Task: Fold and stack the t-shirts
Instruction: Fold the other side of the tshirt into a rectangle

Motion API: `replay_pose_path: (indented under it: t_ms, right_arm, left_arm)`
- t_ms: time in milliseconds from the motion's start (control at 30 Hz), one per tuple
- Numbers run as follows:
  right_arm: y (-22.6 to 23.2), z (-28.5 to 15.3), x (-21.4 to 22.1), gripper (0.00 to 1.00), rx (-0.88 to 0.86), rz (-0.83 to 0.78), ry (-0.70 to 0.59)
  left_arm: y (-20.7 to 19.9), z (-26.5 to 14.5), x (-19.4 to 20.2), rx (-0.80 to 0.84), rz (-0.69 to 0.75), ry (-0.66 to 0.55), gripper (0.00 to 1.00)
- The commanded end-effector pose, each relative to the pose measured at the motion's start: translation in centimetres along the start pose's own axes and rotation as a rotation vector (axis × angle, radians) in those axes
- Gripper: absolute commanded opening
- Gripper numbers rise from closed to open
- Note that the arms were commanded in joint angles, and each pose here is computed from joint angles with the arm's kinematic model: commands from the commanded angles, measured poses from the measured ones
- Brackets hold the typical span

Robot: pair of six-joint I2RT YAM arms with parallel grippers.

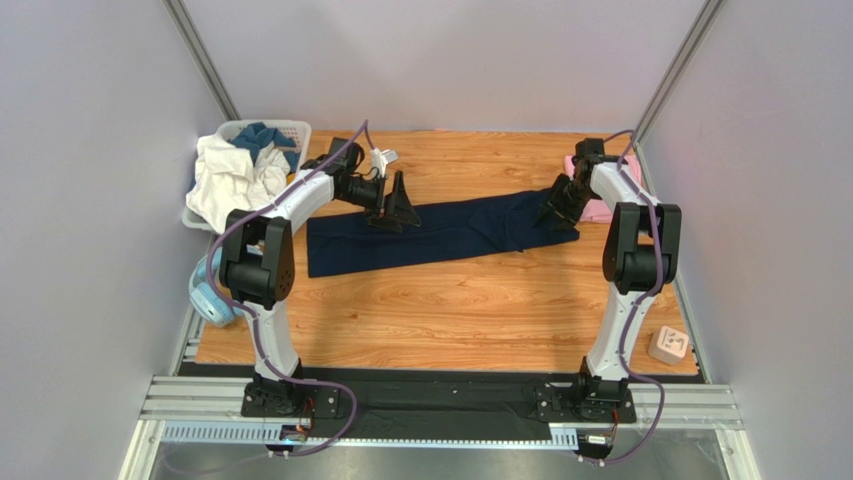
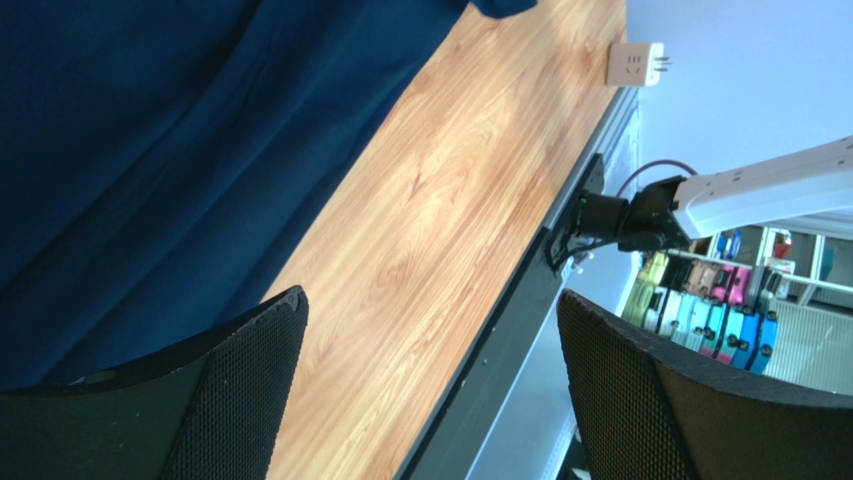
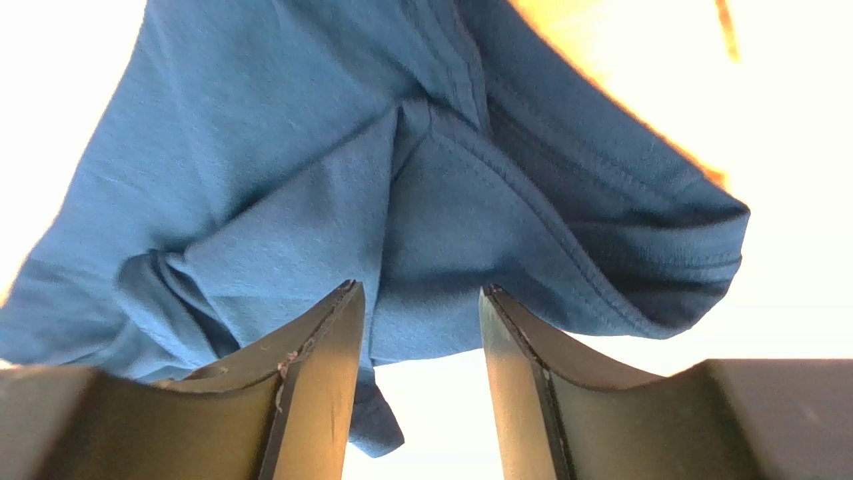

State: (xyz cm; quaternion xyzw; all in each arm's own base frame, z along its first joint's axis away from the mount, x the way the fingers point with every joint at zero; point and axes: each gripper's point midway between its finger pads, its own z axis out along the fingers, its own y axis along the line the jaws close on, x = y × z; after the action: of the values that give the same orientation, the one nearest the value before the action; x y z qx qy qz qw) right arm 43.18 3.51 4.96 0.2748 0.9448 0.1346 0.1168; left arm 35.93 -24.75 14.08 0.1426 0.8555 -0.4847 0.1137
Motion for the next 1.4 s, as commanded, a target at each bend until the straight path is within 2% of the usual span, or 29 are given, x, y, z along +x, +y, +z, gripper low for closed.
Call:
replay_pose_path:
  t_ms: [0, 133, 467, 867, 1100, 1367]
  right_arm:
    - [2.2, -0.1, -1.9, 0.50, -0.141, 0.048, -0.025]
    - [3.0, 0.2, -2.1, 0.48, -0.207, 0.079, -0.011]
    - [3.2, 1.5, -2.2, 0.42, -0.248, 0.136, 0.002]
    - [2.5, 2.1, -1.7, 0.35, -0.239, 0.169, -0.020]
    - [3.7, 1.0, -3.0, 0.30, -0.271, 0.160, -0.050]
    - [4.9, -0.3, -5.5, 0.28, -0.300, 0.147, -0.083]
  left_arm:
    - [-0.9, -2.3, 0.9, -0.021, 0.094, -0.007, 1.00]
    - [-0.3, -2.6, 2.0, -0.041, 0.086, 0.011, 1.00]
    - [1.2, -2.6, 3.9, -0.087, 0.071, 0.058, 1.00]
    - [3.4, -3.1, 5.0, -0.123, 0.035, 0.073, 1.00]
    - [5.6, -3.3, 5.8, -0.188, 0.075, 0.095, 1.00]
    - [9.0, -3.5, 6.6, -0.251, 0.047, 0.131, 1.00]
